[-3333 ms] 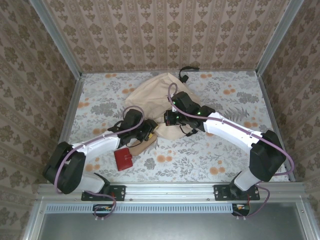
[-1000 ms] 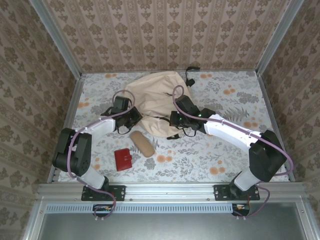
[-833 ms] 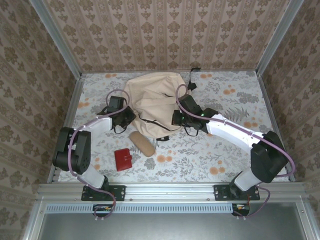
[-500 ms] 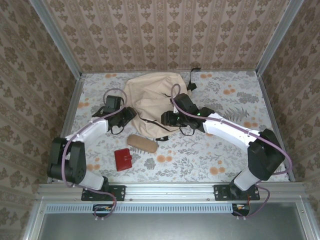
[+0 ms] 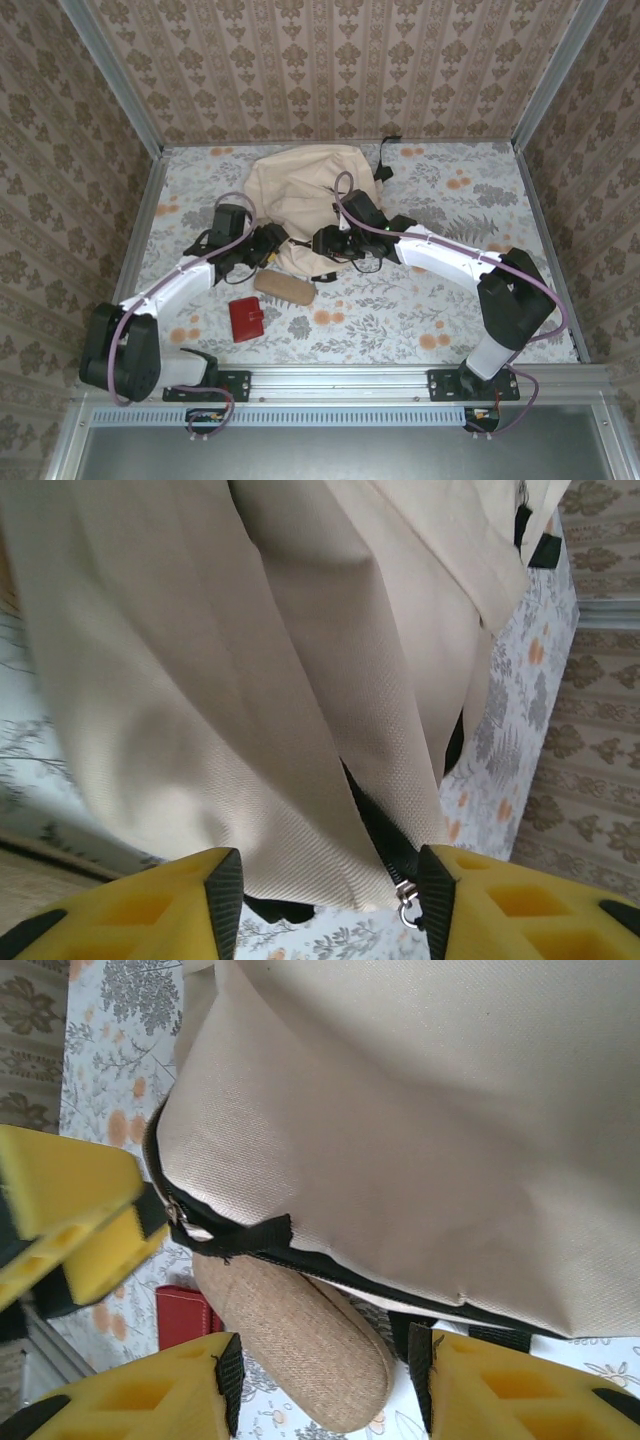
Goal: Pack the student bag
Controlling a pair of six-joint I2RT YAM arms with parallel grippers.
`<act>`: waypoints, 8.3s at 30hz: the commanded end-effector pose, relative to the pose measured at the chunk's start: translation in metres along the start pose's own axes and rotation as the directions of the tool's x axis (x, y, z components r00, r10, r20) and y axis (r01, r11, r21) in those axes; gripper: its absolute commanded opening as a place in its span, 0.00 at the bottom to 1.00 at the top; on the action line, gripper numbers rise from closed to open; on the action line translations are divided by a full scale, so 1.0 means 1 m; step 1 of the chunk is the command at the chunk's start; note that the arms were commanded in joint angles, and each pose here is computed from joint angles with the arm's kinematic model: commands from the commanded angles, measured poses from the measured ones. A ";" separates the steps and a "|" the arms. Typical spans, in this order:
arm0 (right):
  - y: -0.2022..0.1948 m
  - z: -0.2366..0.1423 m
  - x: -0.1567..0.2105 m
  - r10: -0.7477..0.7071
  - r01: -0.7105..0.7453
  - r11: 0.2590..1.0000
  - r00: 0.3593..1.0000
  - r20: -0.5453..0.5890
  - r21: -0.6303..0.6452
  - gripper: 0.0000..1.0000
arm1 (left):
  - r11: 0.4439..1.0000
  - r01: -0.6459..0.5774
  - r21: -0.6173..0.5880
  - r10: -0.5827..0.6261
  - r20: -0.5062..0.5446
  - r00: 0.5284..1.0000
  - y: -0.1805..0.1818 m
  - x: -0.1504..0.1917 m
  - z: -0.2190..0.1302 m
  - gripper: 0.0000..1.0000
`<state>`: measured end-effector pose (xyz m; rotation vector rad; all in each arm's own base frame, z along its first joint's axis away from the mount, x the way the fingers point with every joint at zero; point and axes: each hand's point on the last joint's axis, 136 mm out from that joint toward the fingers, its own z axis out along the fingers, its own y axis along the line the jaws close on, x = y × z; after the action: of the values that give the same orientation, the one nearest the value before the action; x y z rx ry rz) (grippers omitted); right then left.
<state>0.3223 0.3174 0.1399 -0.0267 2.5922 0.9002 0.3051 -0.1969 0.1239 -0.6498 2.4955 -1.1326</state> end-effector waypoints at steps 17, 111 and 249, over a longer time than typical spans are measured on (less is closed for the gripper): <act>0.026 0.014 -0.010 -0.178 0.175 0.981 0.983 -0.035 -0.078 0.62 | 0.994 0.052 0.101 -0.056 0.035 0.998 -0.012 -0.004 0.002 0.14; 0.047 0.052 -0.015 -0.348 0.350 0.936 0.936 0.052 -0.035 0.40 | 0.986 -0.008 0.168 0.017 -0.047 0.999 -0.033 0.005 0.010 0.08; -0.064 -0.066 0.022 -0.418 0.612 0.646 0.783 -0.461 0.456 0.00 | 0.989 0.004 -0.146 0.002 0.041 0.999 0.037 0.015 0.019 0.03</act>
<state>0.2808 0.2676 0.1385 -0.8106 2.7507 0.1294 0.2938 -0.2206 0.1004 -0.6677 2.5344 -1.0898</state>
